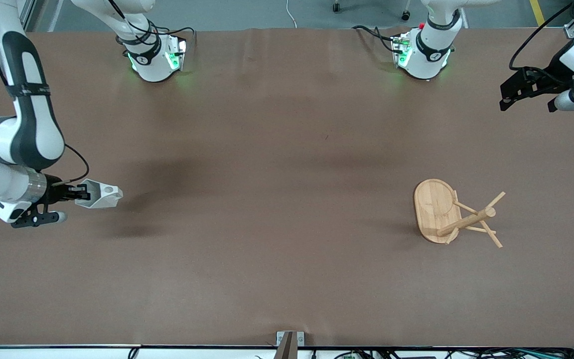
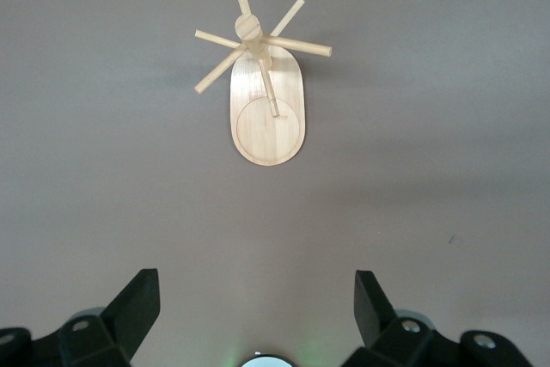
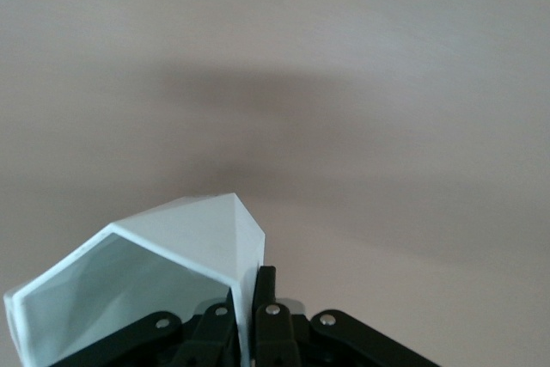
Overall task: Hang cup on rack
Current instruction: 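Lift the cup with the right gripper while the left gripper approaches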
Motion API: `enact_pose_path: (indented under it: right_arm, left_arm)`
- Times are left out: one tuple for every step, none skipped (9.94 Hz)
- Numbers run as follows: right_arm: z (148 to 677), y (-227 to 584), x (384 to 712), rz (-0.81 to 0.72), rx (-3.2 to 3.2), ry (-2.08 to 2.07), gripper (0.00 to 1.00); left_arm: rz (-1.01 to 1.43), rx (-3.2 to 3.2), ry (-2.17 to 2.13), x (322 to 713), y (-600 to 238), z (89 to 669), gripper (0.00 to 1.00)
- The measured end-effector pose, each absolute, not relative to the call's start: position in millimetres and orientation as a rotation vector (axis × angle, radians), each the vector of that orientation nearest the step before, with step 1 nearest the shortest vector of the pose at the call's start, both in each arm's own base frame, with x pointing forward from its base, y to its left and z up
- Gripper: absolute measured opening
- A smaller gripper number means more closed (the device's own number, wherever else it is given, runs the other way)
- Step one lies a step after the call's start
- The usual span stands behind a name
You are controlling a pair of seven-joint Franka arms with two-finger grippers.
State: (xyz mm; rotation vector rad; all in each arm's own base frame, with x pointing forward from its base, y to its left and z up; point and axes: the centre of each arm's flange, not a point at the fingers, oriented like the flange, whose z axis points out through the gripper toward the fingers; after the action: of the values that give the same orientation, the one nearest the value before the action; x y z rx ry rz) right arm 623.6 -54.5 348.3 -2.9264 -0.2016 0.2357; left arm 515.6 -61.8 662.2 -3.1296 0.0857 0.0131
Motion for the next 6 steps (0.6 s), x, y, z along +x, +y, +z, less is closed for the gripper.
enact_pose_path:
  right_arm:
    - [351, -22, 623, 0.260, -2.810, -0.200, 0.06]
    - [351, 18, 622, 0.276, -2.679, -0.206, 0.06]
    - [352, 64, 620, 0.277, -2.545, -0.213, 0.06]
    - [355, 114, 616, 0.280, -2.413, -0.223, 0.06]
    - [359, 164, 609, 0.294, -2.290, -0.231, 0.06]
    - [363, 208, 600, 0.312, -2.177, -0.228, 0.06]
  left_arm:
    - [0.013, -3.130, 0.086, 516, -62, 662, 1.00]
    - [0.013, -3.130, 0.087, 516, -62, 662, 1.00]
    - [0.014, -3.130, 0.087, 516, -62, 662, 1.00]
    - [0.014, -3.130, 0.088, 516, -63, 662, 1.00]
    - [0.019, -3.147, 0.096, 516, -66, 661, 1.00]
    - [0.036, -3.189, 0.130, 515, -78, 659, 1.00]
